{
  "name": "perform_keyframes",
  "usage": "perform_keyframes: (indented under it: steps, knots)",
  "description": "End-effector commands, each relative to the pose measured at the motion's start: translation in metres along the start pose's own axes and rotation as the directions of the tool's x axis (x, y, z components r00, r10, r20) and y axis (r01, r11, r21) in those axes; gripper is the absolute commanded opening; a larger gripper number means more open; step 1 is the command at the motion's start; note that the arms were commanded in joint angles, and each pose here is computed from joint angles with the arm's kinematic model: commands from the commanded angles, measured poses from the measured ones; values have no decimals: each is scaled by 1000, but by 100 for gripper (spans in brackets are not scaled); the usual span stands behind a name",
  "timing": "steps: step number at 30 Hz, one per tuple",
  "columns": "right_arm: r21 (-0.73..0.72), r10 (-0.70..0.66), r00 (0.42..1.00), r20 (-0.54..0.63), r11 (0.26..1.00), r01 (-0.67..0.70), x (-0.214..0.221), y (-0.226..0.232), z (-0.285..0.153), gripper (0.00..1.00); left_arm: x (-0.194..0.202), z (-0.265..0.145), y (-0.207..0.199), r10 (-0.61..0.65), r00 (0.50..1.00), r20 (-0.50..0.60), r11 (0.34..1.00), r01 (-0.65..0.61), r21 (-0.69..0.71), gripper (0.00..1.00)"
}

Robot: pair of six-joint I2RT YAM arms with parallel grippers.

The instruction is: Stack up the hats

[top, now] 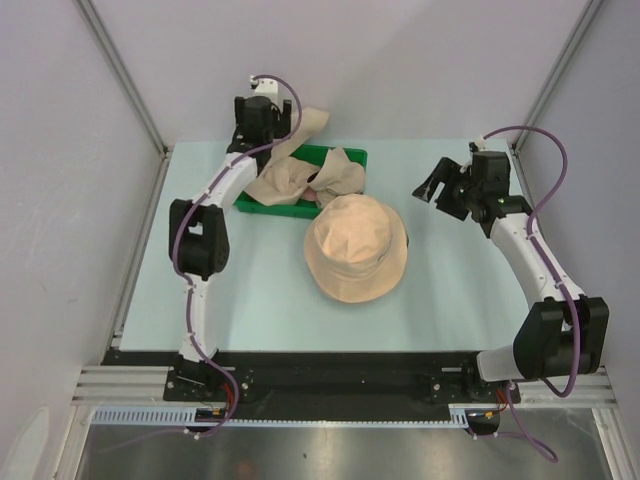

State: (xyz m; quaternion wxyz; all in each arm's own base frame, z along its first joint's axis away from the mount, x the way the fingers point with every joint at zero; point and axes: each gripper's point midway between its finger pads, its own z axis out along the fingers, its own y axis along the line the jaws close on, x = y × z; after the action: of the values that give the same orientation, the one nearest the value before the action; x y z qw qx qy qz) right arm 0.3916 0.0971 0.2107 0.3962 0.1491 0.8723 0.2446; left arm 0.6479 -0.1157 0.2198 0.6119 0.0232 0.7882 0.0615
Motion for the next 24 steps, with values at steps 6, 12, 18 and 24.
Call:
perform_keyframes:
  steps: [6,12,18,24]
  knots:
    - [-72,-12,999,35,997,14,-19,27,-1,79,-1,24,-21,-58,997,58,976,45,213,96]
    - [-63,-15,999,41,998,18,-20,26,-3,79,16,17,-42,-47,999,7,941,42,336,56]
    - [-65,-31,997,74,997,36,-26,29,-12,79,-17,-3,-39,-64,997,42,932,45,359,0]
    - [-53,-95,984,150,993,104,-44,34,-28,79,-114,-78,-32,-141,974,177,893,48,448,0]
